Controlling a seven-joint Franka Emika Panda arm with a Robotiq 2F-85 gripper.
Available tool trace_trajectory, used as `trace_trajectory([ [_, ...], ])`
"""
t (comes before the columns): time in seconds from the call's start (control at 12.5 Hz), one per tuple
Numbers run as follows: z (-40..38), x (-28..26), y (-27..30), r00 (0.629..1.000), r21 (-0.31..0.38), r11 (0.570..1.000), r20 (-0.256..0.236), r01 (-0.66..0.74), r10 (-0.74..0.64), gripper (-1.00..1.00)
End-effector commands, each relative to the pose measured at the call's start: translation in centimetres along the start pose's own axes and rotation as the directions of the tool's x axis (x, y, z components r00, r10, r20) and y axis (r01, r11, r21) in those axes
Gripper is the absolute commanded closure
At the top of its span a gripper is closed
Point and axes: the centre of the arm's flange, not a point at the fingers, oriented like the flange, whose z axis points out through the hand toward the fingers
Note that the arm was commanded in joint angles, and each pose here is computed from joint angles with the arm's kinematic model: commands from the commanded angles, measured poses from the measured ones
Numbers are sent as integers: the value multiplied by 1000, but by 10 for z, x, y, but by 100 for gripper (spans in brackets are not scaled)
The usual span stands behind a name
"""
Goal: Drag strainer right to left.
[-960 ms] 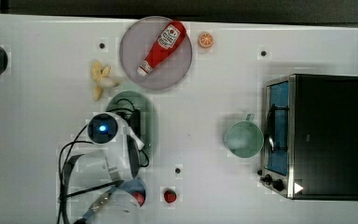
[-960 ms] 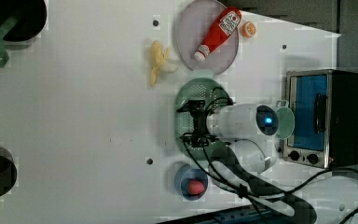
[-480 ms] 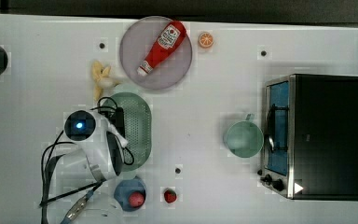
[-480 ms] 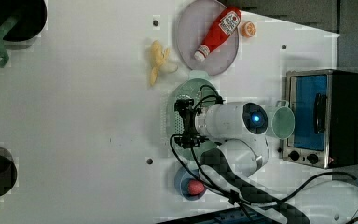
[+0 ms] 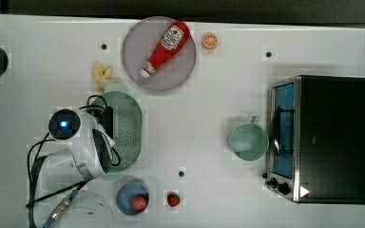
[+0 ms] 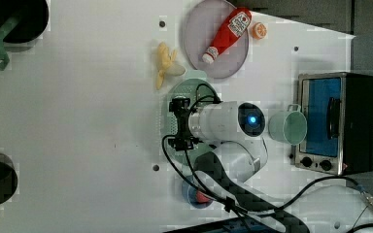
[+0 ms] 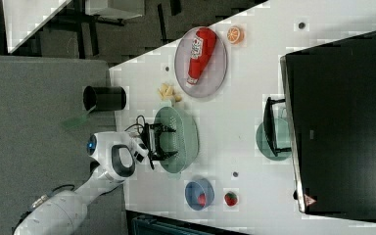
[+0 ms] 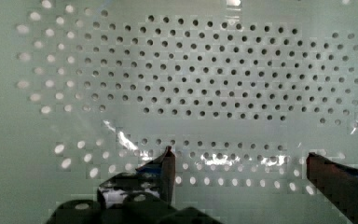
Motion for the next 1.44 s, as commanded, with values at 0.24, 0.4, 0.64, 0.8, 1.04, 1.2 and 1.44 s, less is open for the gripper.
trace_trajectory([
  [0.24,-3,-69,5,1000,23,1000,29,-8,7,-100],
  [0.4,-2,-84,4,999,26,1000,34,-17,16,-100],
  [0.64,0,-104,1,999,37,999,44,-7,5,-100],
  [0.8,1,-113,1,999,33,999,45,-11,10,-100],
  [1.04,2,-126,5,999,38,999,49,9,-11,-100],
  [1.2,2,-132,8,999,38,999,49,16,-18,-100],
  [1.44,-1,-138,6,998,44,999,57,-15,12,-100],
])
